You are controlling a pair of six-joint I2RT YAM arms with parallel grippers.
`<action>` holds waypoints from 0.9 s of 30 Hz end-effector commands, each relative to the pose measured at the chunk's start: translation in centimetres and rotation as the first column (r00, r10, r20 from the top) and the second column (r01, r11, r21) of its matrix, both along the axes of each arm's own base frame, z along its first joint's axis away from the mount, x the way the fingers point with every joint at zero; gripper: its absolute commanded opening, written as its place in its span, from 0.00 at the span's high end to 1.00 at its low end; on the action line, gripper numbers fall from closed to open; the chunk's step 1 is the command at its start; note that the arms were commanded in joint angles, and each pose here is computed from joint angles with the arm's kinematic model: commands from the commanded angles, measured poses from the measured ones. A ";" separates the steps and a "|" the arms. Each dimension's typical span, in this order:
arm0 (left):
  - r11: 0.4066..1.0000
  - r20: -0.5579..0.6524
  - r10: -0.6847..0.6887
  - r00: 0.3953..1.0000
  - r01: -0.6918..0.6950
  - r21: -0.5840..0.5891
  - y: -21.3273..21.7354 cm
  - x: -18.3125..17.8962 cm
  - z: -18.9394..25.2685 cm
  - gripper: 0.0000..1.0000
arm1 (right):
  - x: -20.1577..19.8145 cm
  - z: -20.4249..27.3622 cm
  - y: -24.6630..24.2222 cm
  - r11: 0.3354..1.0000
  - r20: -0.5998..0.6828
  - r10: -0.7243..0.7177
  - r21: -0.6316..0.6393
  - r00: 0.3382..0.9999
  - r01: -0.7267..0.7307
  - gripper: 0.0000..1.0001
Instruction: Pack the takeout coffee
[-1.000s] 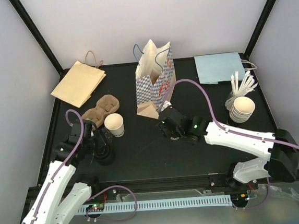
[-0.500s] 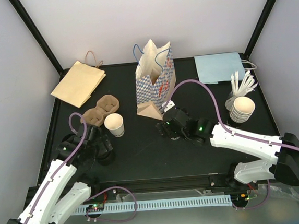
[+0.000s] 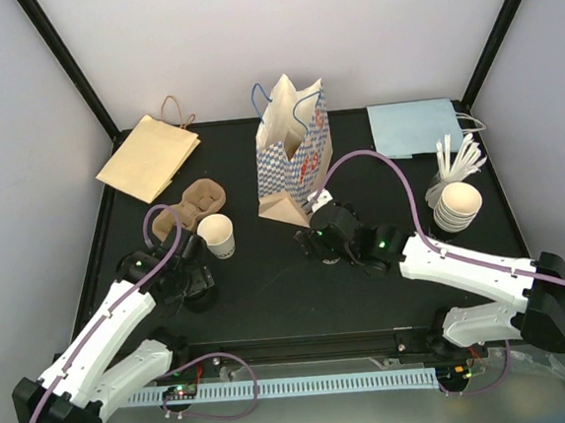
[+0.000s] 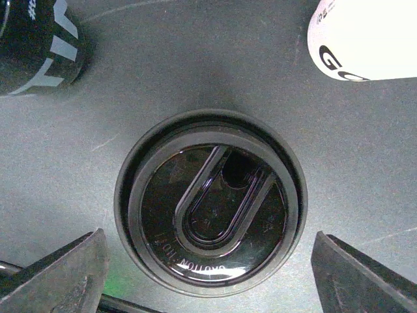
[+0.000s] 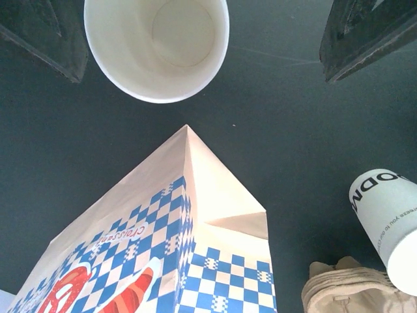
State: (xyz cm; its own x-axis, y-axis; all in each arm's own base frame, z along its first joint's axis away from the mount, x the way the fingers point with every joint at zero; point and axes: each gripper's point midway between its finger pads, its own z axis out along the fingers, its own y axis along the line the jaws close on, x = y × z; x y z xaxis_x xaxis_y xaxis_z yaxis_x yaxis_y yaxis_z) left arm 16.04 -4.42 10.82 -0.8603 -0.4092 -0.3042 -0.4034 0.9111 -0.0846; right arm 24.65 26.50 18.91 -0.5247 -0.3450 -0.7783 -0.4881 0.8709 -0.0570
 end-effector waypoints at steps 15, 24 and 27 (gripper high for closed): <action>0.998 0.022 -0.055 0.998 0.055 0.002 -1.2 1.8 0.2 0.12 | 0.1 0.6 -0.6 0.999 0.033 -0.033 0.034 0.999 0.032 0.00; 0.999 -0.014 -0.019 1.000 0.020 0.049 -0.6 1.7 -0.4 0.16 | 0.1 0.3 -0.6 0.999 0.033 -0.037 0.029 0.999 0.036 0.00; 0.998 -0.031 -0.013 0.999 0.015 0.069 -0.4 1.7 -0.6 0.15 | 0.1 0.4 -0.6 0.999 0.035 -0.037 0.028 0.999 0.036 0.00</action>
State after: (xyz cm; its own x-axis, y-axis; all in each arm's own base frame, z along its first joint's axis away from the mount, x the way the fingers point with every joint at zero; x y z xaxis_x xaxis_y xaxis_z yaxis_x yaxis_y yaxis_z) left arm 17.06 -4.66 9.55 -0.8851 -0.3658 -0.2878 -0.3787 0.9254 -0.0114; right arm 24.53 25.88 18.42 -0.5256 -0.3441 -0.7781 -0.4767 0.8766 -0.0656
